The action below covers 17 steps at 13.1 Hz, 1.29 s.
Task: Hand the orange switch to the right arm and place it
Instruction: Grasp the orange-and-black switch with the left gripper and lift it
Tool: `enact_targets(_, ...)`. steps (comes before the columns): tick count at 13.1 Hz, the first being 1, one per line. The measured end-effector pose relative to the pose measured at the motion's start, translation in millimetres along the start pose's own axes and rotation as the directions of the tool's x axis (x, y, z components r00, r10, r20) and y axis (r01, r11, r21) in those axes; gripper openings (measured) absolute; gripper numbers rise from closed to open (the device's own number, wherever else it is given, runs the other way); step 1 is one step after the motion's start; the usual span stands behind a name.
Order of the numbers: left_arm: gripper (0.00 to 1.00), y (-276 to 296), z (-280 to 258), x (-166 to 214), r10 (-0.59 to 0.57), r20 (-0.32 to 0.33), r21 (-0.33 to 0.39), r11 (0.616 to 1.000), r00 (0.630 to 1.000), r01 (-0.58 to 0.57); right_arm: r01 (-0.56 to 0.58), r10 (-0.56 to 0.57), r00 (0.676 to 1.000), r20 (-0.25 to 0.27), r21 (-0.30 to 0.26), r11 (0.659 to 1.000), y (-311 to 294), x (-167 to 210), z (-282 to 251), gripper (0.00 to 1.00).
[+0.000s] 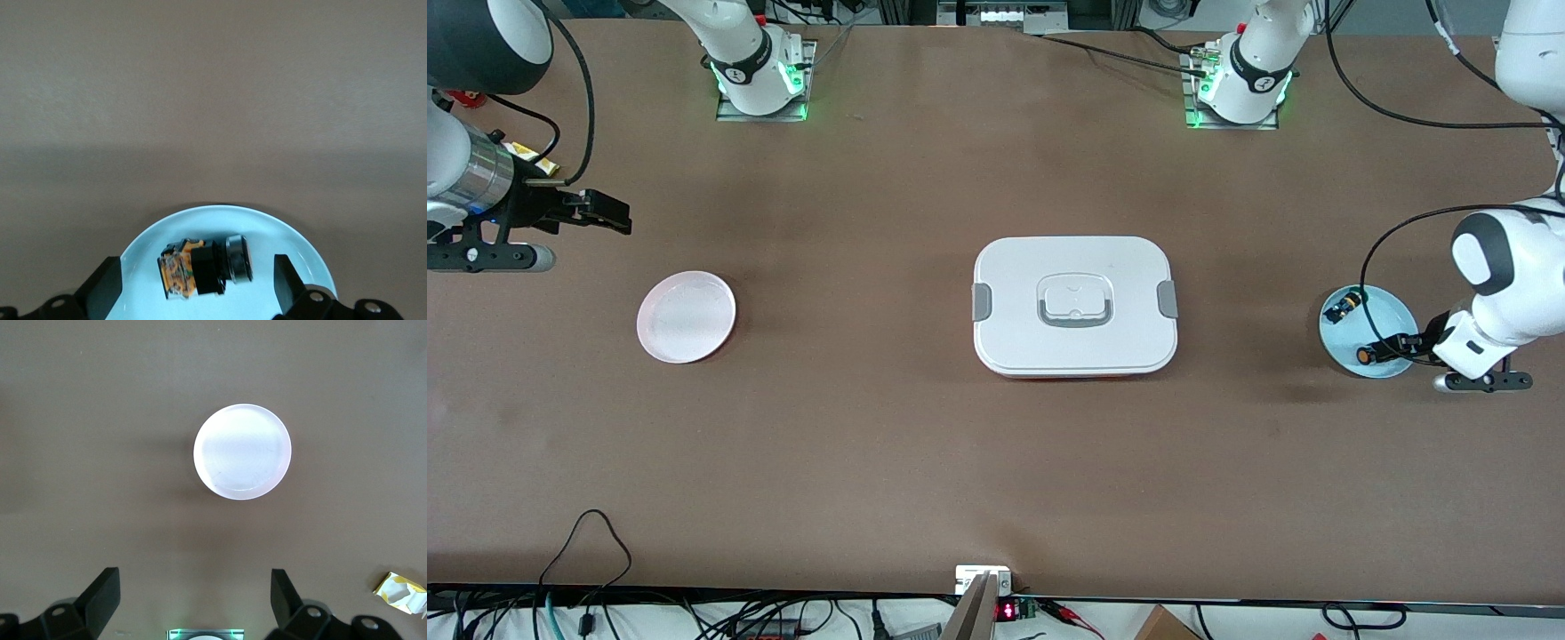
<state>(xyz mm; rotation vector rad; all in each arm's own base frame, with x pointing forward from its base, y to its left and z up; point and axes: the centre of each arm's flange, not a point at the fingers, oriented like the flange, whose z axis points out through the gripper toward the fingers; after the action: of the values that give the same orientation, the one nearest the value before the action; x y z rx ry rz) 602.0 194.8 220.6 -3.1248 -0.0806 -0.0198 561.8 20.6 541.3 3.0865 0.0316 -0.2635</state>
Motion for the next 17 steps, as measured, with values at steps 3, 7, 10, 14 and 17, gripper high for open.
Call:
enact_targets(3, 1.00, -8, 23, -8, -0.014, 0.018, -0.009, 1.000, 1.000, 0.014, 0.004, -0.004, 1.000, 0.000, -0.001, 1.000, -2, 0, 0, 1.00)
enact_targets(7, 1.00, -5, 35, -16, -0.038, 0.042, -0.028, 0.999, 0.998, 0.039, 0.005, -0.005, 1.000, 0.002, -0.001, 1.000, -3, 1, 1, 1.00)
enact_targets(10, 1.00, -4, 38, -18, -0.047, 0.048, -0.030, 0.998, 0.998, 0.049, 0.006, -0.006, 1.000, 0.003, -0.001, 1.000, -3, 1, 2, 1.00)
enact_targets(14, 0.73, -4, 40, -18, -0.103, 0.049, -0.053, 0.993, 0.993, 0.105, 0.008, -0.008, 1.000, 0.004, 0.000, 1.000, -5, 1, 2, 1.00)
enact_targets(17, 0.72, -3, 40, -19, -0.116, 0.055, -0.058, 0.991, 0.992, 0.120, 0.034, -0.034, 0.999, 0.010, -0.001, 0.999, -20, 2, 5, 1.00)
